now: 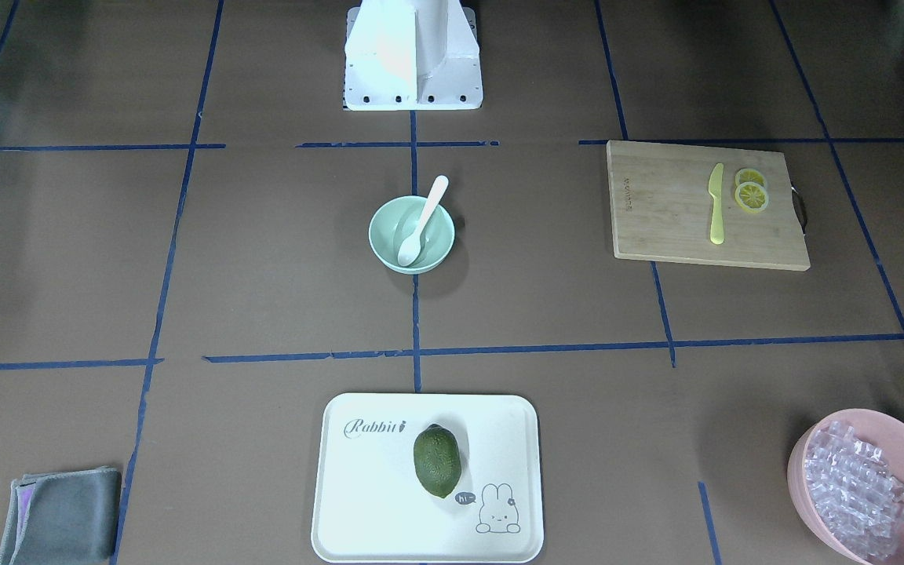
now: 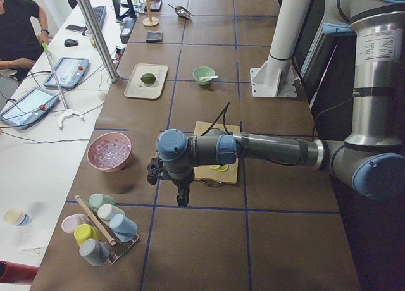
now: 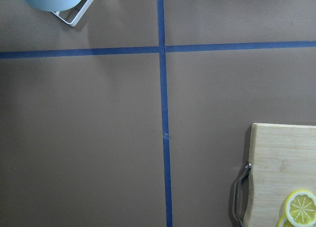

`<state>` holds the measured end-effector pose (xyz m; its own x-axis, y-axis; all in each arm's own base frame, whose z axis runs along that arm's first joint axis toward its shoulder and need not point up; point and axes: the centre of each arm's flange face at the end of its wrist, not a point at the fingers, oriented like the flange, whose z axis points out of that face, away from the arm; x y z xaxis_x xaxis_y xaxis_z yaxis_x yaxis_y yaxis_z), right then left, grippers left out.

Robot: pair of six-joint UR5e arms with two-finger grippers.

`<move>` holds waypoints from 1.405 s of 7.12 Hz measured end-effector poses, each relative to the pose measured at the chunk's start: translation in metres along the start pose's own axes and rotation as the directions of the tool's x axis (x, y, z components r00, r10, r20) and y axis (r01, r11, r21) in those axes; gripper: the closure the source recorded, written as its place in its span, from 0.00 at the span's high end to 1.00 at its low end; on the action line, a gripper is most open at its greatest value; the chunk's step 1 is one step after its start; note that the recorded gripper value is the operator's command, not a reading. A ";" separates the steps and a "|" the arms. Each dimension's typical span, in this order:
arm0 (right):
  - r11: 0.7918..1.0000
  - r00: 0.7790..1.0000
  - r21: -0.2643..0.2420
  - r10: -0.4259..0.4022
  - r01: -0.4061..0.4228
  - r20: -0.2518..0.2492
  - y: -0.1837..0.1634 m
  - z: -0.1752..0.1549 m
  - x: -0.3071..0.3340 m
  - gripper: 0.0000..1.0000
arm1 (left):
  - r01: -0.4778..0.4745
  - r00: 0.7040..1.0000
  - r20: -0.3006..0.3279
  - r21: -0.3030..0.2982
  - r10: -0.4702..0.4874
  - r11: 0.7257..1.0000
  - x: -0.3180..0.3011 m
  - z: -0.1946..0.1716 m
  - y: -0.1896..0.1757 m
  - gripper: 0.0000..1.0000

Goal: Place spoon in bowl

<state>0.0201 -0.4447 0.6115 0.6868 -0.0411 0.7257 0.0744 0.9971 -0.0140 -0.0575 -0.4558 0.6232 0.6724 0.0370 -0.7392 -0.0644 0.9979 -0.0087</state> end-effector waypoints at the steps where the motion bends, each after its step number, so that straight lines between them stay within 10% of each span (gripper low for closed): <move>1: 1.000 1.000 0.001 0.006 -0.006 0.002 -0.001 -0.001 0.001 1.00 | 0.026 1.000 0.000 -0.014 -0.026 1.000 -0.002 0.002 0.004 1.00; 10: 1.000 0.999 0.002 0.014 -0.014 -0.045 -0.001 0.001 0.012 1.00 | 0.089 0.996 -0.003 -0.041 -0.089 0.995 0.003 0.001 0.030 1.00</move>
<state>0.0269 -0.4457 0.6209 0.7199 -0.0298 0.6934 0.0631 0.9977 -0.0227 -0.0565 -0.4261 0.6213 0.6734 -0.0520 -0.7375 -0.0344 0.9942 -0.1016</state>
